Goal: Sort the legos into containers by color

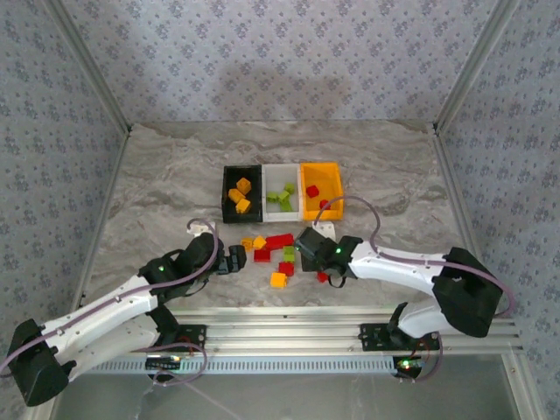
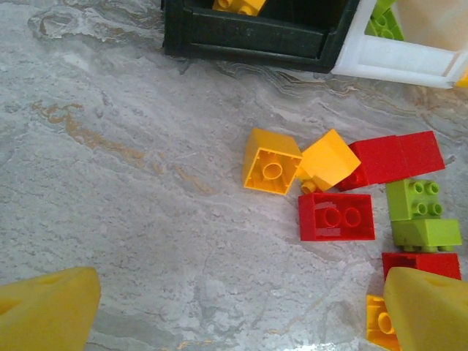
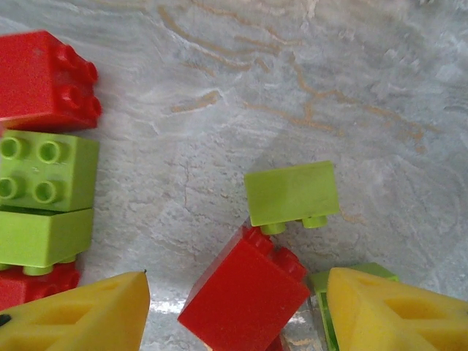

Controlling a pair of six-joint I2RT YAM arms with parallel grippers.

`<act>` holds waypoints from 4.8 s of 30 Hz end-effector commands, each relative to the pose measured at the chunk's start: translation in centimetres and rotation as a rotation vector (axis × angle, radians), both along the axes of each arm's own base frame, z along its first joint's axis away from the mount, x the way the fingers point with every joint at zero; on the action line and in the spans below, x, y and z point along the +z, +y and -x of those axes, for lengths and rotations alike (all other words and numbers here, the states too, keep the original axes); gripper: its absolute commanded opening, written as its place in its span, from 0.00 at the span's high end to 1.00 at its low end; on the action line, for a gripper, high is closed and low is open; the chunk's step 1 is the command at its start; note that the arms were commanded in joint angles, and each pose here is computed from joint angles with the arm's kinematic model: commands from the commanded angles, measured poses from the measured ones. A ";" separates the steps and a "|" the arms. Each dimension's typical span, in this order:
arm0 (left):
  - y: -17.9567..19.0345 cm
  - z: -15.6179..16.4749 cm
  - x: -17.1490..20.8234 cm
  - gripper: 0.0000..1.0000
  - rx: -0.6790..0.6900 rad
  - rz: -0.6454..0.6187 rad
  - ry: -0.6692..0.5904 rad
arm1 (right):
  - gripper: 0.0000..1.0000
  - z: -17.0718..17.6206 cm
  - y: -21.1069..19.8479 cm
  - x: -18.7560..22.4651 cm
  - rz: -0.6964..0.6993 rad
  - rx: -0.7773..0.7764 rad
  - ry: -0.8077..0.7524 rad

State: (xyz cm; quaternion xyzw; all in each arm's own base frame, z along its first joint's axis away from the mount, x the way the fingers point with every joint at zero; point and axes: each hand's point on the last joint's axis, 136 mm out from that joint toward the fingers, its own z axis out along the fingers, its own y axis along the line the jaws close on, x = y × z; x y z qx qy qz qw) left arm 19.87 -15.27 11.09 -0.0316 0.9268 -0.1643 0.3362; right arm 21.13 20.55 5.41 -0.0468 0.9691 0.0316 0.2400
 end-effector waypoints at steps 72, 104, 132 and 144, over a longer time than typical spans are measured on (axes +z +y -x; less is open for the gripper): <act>0.5 -0.1 -0.5 0.01 0.033 0.070 0.002 | 0.69 0.9 0.6 2.7 -0.069 0.036 0.005; -0.3 0.7 -0.5 0.00 0.000 0.122 0.045 | 0.27 -14.3 -3.1 9.9 -0.165 -0.231 -0.147; -0.4 0.5 -2.8 0.01 0.011 0.103 0.066 | 0.48 2.1 -7.5 -4.3 -0.013 -0.253 0.188; -0.6 0.9 -2.9 0.01 -0.003 0.116 0.086 | 0.71 -2.3 -3.0 4.4 -0.125 -0.089 -0.021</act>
